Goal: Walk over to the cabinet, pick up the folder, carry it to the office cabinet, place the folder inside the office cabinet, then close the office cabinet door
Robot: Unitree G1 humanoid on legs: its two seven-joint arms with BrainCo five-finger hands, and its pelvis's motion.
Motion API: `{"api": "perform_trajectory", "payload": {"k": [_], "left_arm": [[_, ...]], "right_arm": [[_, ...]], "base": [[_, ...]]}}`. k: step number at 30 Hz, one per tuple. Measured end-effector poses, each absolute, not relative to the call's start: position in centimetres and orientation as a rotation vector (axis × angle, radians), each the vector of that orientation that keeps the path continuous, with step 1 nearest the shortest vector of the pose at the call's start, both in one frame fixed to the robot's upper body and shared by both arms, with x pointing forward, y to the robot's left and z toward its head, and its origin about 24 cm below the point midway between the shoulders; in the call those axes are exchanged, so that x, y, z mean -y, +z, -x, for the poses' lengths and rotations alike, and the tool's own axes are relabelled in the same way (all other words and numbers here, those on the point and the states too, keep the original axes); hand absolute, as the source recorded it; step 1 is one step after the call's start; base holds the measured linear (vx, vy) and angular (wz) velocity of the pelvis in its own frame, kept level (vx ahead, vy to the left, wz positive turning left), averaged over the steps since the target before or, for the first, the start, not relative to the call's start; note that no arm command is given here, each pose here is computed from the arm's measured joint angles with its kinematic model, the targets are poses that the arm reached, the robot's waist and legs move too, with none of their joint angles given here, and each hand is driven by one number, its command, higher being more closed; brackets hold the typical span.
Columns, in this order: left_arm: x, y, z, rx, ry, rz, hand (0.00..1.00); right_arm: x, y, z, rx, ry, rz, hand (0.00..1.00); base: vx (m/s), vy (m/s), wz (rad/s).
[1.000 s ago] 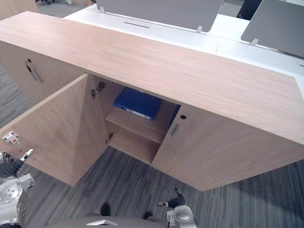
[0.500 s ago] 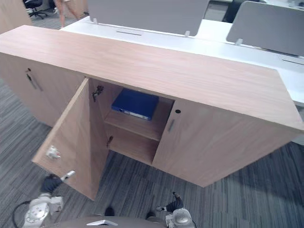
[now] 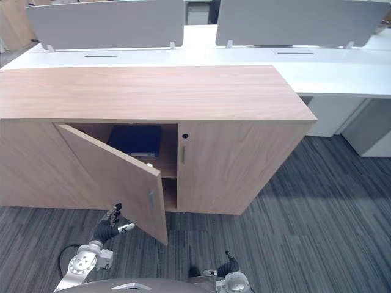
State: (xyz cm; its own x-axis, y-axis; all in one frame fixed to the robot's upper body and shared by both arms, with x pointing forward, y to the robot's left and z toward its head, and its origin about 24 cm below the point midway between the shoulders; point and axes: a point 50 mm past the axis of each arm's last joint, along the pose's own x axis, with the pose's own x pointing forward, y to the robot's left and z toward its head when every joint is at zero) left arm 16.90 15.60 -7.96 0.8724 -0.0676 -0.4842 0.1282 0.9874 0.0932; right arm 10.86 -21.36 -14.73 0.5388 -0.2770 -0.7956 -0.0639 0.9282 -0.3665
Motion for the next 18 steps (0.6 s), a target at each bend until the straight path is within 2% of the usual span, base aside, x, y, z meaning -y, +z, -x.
{"api": "perform_trajectory", "payload": {"k": [10, 18], "left_arm": [[-15.7, -7.7, -21.1, -0.484, -0.078, -0.214, 0.0], [-16.0, -8.8, -20.6, -0.544, -0.064, -0.23, 0.0]], "right_arm": [[21.4, -15.0, -10.3, -1.026, -0.142, 0.378, 0.0], [21.6, -15.2, -9.7, -1.051, -0.164, 0.359, 0.0]], "base": [[0.07, -0.027, -0.06], [-0.04, -0.035, 0.09]]}}
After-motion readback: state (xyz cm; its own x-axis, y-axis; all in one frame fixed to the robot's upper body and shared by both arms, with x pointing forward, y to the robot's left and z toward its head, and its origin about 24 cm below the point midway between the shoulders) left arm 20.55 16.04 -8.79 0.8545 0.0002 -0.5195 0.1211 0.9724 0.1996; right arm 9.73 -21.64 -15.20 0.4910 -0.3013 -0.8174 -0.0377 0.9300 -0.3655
